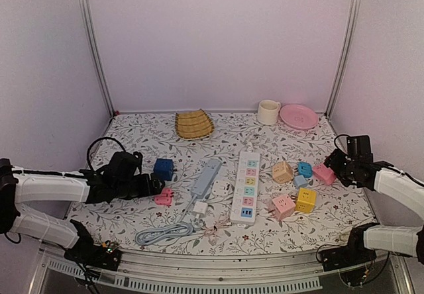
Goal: Pull the plug off the socket
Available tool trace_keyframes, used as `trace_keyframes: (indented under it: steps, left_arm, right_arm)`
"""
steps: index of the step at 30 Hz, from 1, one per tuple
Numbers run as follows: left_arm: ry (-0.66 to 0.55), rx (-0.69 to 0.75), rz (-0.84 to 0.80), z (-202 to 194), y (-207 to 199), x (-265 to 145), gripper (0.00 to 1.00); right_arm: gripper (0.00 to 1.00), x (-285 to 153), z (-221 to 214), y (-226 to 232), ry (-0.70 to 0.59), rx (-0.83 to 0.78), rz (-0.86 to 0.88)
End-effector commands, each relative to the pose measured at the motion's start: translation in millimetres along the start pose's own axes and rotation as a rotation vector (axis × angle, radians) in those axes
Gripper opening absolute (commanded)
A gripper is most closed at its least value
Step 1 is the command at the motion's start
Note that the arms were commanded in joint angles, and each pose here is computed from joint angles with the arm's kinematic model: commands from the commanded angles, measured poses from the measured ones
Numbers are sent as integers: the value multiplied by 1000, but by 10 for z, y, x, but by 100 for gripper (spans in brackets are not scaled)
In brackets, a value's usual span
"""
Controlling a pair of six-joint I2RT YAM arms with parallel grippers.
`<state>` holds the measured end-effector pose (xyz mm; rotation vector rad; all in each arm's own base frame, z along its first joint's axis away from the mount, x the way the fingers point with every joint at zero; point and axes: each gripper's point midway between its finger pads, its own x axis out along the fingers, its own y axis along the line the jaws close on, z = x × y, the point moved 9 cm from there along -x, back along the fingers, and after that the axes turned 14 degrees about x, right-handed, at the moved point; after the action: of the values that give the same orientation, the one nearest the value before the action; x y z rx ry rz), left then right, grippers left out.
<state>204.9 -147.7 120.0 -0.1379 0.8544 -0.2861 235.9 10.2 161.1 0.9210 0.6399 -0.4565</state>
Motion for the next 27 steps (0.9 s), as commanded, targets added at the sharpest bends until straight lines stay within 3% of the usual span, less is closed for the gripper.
trace_keyframes:
  steps: [1,9,27]
  left_arm:
    - [-67,5,35,163,9,-129,93]
    - [-121,14,47,288,-5,-250,96]
    - [-210,40,19,490,-84,-364,97]
  right_arm:
    - [83,-49,46,1,-35,16,26]
    - [100,-75,75,-7,-50,16,11]
    - [99,-117,174,113,-54,-28,-20]
